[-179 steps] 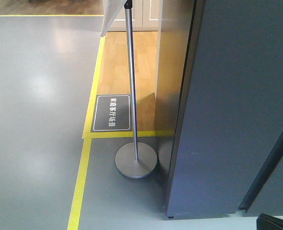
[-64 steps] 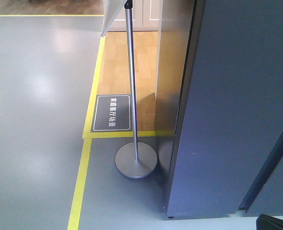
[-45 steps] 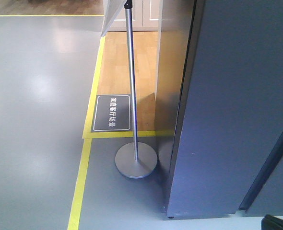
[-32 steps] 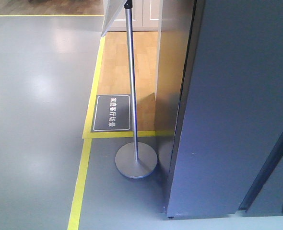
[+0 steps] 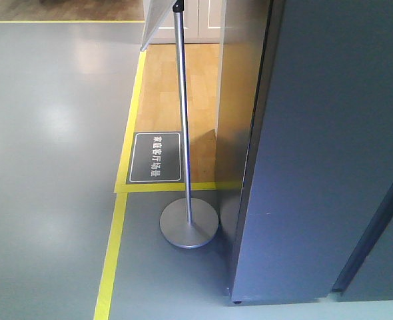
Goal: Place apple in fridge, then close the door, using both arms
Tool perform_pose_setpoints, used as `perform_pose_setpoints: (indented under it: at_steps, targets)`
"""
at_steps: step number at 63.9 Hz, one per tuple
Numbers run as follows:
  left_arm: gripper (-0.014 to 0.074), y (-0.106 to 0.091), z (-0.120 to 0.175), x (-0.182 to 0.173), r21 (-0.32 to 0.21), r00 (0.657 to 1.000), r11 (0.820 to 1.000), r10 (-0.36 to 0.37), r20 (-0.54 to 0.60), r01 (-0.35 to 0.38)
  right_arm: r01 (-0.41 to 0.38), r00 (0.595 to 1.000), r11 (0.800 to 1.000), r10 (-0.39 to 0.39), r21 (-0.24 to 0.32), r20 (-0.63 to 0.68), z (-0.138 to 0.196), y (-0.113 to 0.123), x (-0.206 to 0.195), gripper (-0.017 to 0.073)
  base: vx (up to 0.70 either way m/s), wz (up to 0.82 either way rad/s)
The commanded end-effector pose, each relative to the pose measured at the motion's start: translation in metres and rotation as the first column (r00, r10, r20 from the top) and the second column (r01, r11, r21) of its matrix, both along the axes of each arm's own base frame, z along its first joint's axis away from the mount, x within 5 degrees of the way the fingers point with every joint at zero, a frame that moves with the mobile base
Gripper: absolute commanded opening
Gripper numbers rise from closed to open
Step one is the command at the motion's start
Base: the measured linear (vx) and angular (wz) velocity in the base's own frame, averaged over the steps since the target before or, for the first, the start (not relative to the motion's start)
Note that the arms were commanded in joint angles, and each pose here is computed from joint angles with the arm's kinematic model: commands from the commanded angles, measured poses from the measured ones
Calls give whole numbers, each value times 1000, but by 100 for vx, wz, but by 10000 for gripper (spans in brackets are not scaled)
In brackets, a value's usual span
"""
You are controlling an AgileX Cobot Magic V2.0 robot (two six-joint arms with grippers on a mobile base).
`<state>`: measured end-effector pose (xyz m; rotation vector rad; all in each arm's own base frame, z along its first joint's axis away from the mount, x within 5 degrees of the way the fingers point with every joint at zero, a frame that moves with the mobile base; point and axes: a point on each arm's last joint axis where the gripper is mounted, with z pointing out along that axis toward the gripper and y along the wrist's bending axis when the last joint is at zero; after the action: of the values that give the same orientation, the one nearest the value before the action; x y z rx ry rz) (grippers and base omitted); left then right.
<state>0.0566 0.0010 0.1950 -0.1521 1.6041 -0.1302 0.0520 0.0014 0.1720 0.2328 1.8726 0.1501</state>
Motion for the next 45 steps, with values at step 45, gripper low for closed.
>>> perform_pose_setpoints:
  at_steps: [45]
  targets:
    - [-8, -1, 0, 0, -5, 998, 1000, -7, 59, 7, -23, 927, 961, 123, -275, 353, 28, 0, 4, -3, 0, 0]
